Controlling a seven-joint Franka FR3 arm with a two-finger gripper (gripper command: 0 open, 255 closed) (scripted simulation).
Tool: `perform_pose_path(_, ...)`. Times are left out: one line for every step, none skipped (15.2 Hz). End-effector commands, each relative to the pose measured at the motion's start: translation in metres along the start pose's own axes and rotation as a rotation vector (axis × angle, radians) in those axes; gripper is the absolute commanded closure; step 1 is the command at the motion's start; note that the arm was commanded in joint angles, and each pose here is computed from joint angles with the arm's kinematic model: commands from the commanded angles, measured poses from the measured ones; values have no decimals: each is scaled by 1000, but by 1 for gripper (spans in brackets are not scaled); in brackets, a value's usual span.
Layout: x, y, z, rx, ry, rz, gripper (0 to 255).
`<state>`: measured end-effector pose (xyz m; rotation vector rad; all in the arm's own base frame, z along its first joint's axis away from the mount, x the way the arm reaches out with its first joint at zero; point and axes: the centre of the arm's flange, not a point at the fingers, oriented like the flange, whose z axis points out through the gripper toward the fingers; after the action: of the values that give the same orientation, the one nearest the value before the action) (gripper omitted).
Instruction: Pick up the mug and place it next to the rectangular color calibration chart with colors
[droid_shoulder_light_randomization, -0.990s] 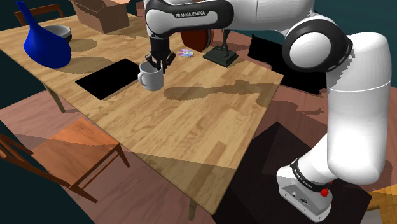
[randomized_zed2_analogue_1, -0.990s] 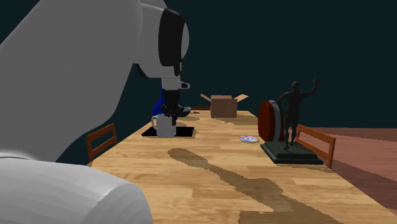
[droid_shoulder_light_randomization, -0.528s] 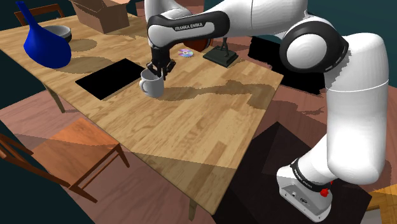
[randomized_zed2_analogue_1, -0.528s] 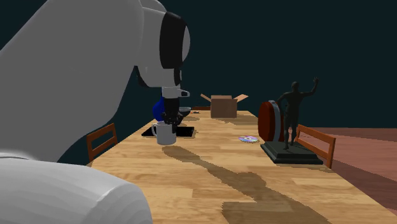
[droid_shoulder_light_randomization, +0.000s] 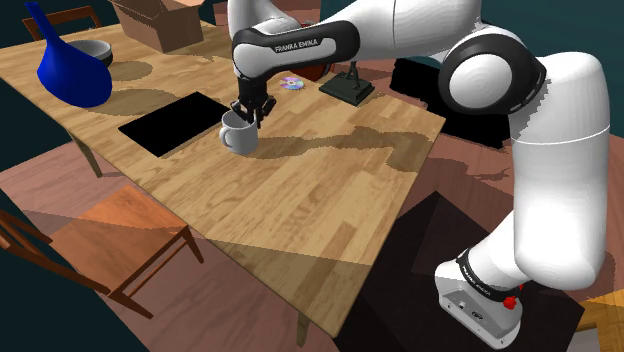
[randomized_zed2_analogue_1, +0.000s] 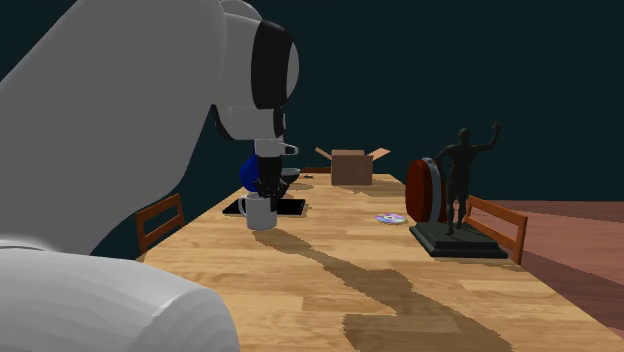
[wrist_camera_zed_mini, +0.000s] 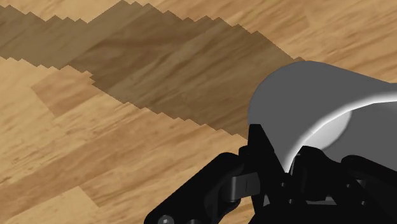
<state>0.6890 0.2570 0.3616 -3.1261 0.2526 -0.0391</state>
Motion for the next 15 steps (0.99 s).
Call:
perform_pose_path(0, 0, 0, 0, 1, 0, 0)
perform_pose_path(0, 0, 0, 0, 1, 0, 0)
perform_pose_path(0, 0, 0, 0, 1, 0, 0)
perform_pose_path(0, 0, 0, 0, 1, 0, 0)
perform_pose_path(0, 0, 0, 0, 1, 0, 0)
perform_pose_path(0, 0, 0, 0, 1, 0, 0)
perform_pose_path(0, 0, -14, 0, 1, 0, 0)
perform_pose_path(0, 0, -27, 0, 1, 0, 0)
perform_pose_path(0, 0, -40, 0, 1, 0, 0)
perform_pose_path(0, 0, -50, 0, 1, 0, 0)
perform_pose_path(0, 0, -50, 0, 1, 0, 0)
perform_pose_path(0, 0, -50, 0, 1, 0, 0)
perform_pose_path(0, 0, -50, 0, 1, 0, 0)
perform_pose_path(0, 0, -50, 0, 1, 0, 0)
perform_pose_path(0, 0, -50, 0, 1, 0, 0)
